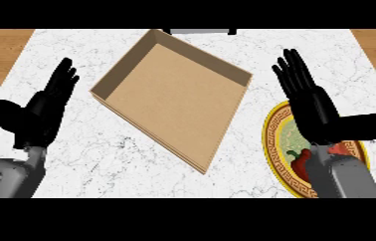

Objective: Pick the bell pepper from the plate and place it in the cardboard box

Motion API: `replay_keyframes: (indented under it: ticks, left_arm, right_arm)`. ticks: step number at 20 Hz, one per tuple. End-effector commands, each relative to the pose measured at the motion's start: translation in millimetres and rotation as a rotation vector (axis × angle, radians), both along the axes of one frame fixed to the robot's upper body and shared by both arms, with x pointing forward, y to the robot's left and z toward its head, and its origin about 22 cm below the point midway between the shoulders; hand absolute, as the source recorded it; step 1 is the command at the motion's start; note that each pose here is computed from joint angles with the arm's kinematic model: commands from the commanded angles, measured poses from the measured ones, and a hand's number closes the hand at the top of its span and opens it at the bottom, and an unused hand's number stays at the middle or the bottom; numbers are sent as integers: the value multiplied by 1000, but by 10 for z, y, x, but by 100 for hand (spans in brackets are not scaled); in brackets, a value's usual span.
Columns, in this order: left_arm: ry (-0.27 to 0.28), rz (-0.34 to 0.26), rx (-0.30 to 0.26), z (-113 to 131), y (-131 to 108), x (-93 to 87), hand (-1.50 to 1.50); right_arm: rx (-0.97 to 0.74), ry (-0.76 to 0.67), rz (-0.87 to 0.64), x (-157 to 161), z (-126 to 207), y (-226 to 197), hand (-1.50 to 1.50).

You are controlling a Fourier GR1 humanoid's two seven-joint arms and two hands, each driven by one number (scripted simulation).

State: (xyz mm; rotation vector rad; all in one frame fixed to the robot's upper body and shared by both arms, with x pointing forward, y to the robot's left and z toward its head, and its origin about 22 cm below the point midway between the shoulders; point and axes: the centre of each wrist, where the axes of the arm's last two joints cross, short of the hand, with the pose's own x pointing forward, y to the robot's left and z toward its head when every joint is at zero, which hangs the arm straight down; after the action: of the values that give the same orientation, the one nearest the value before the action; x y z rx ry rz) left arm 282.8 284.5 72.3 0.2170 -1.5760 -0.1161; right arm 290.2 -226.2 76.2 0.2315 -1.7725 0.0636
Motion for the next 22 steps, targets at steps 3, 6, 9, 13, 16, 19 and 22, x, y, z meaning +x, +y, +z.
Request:
replay_keyframes:
  ticks: [3, 6, 9, 13, 16, 19, 22]
  left_arm:
    - [-89, -132, 116, 67, -106, -22, 0]
    - [-170, -226, 218, 148, -50, 5, 0]
    - [-137, -301, 177, 9, -153, -106, 0]
    - [-160, -341, 188, 31, -186, -40, 0]
    - [-162, -337, 189, -123, -165, -15, 0]
    - [-170, -350, 182, -60, -171, 31, 0]
    - [-150, -351, 189, 6, -137, 21, 0]
  right_arm:
    - [-158, -204, 120, 25, 754, -684, -150]
    - [-283, -386, 236, -21, 1312, -974, -150]
    - [-620, -284, 230, -109, 1232, -1473, -150]
    - [-628, -404, 311, -183, 1131, -1950, -150]
    - [-766, -518, 399, -239, 1209, -1923, -150]
    - [-893, -577, 446, -247, 1252, -1913, -150]
    - [-1074, -512, 509, -296, 1341, -1819, -150]
